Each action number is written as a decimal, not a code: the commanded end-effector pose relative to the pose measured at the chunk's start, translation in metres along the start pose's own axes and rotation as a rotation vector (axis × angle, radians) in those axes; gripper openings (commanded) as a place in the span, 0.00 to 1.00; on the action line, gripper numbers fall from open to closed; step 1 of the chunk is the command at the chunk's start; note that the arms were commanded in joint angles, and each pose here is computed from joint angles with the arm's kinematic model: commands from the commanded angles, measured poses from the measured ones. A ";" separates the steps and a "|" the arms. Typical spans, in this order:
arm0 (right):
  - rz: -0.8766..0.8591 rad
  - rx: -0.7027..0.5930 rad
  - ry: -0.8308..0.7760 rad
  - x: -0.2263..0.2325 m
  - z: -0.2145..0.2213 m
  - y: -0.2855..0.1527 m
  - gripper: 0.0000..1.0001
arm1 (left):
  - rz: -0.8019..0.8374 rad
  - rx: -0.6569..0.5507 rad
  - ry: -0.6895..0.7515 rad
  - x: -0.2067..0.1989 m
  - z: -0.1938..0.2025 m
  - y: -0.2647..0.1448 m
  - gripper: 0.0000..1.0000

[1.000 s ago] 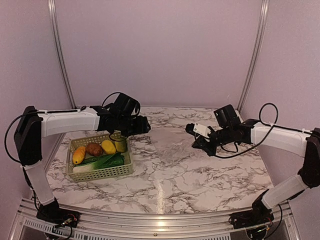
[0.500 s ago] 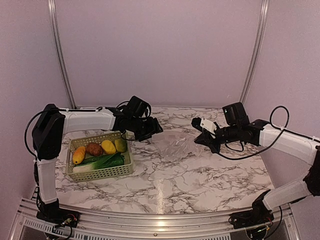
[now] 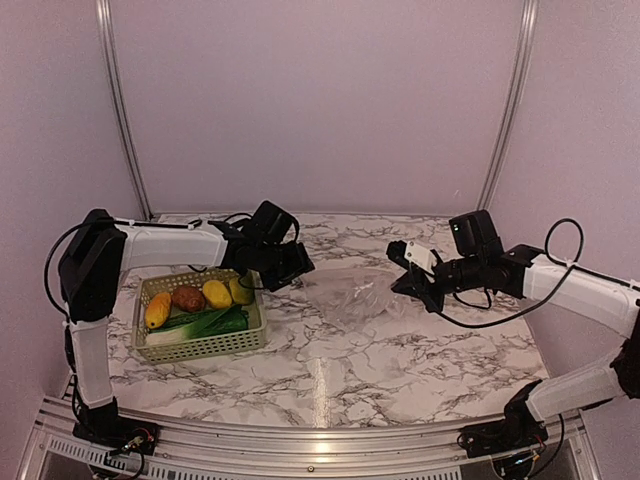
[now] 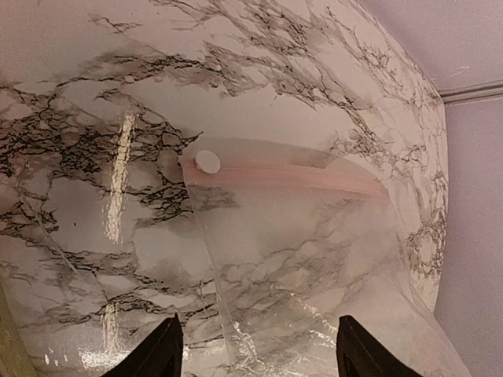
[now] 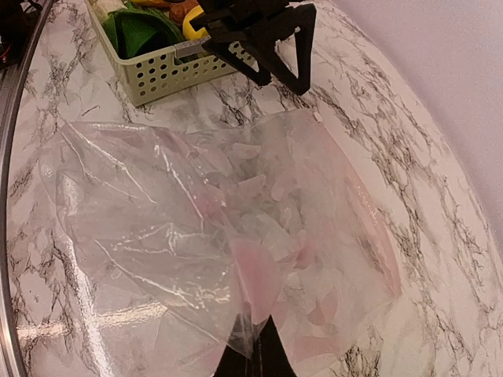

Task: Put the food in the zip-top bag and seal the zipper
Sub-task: Pass from the right arm to the left

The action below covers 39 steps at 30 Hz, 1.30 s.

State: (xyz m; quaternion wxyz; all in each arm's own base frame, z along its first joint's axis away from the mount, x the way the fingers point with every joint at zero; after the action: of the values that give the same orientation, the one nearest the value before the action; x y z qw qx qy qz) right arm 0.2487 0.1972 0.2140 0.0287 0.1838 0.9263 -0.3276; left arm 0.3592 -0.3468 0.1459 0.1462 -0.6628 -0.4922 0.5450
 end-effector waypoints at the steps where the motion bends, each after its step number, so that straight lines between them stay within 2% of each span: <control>1: -0.006 -0.029 0.006 0.002 -0.005 -0.007 0.00 | -0.037 0.024 -0.066 0.010 0.013 0.005 0.69; 12: -0.023 -0.060 0.015 0.007 -0.010 -0.016 0.00 | 0.020 0.078 -0.160 -0.004 0.021 0.034 0.69; 17: -0.052 -0.060 0.012 0.013 -0.004 -0.012 0.00 | 0.118 0.077 -0.197 -0.019 0.016 0.044 0.62; 21: -0.064 -0.061 0.012 0.015 -0.003 -0.012 0.00 | 0.192 0.047 -0.208 -0.026 0.007 0.048 0.40; 24: -0.061 -0.051 0.013 0.015 -0.001 -0.012 0.00 | 0.223 -0.034 -0.174 -0.032 -0.006 0.039 0.25; 26: -0.061 -0.044 0.012 0.016 0.002 -0.011 0.00 | 0.278 -0.095 -0.104 -0.042 -0.015 0.029 0.14; 28: -0.036 -0.034 0.026 0.014 0.007 -0.008 0.00 | 0.312 -0.136 -0.018 -0.050 -0.021 0.019 0.08; 29: -0.022 -0.026 0.038 0.013 0.010 -0.006 0.05 | 0.339 -0.150 0.019 -0.055 -0.023 0.014 0.04; 31: -0.033 -0.016 0.054 0.014 0.014 -0.003 0.21 | 0.406 -0.189 0.155 -0.068 -0.026 -0.009 0.00; 35: -0.147 0.002 0.050 0.018 -0.004 -0.013 0.45 | 0.473 -0.322 0.406 -0.079 -0.034 -0.063 0.00; 37: -0.191 -0.010 0.046 0.016 -0.019 -0.026 0.51 | 0.508 -0.367 0.551 -0.088 -0.035 -0.087 0.00; 39: -0.236 -0.023 0.055 0.011 -0.030 -0.038 0.53 | 0.573 -0.383 0.723 -0.103 -0.032 -0.110 0.00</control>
State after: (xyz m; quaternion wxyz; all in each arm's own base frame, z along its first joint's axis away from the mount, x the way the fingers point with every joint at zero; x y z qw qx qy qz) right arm 0.2288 0.1950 0.2168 -0.0261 0.1247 0.9340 -0.3336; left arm 0.3595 -0.3672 0.2238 0.0412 -0.8406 -0.3762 0.3875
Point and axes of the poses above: each gripper's point midway between its finger pads, its own y axis out along the fingers, its own x axis along the line the jaws close on, z = x × y, the point moved 6 cm from there along -y, back along the fingers
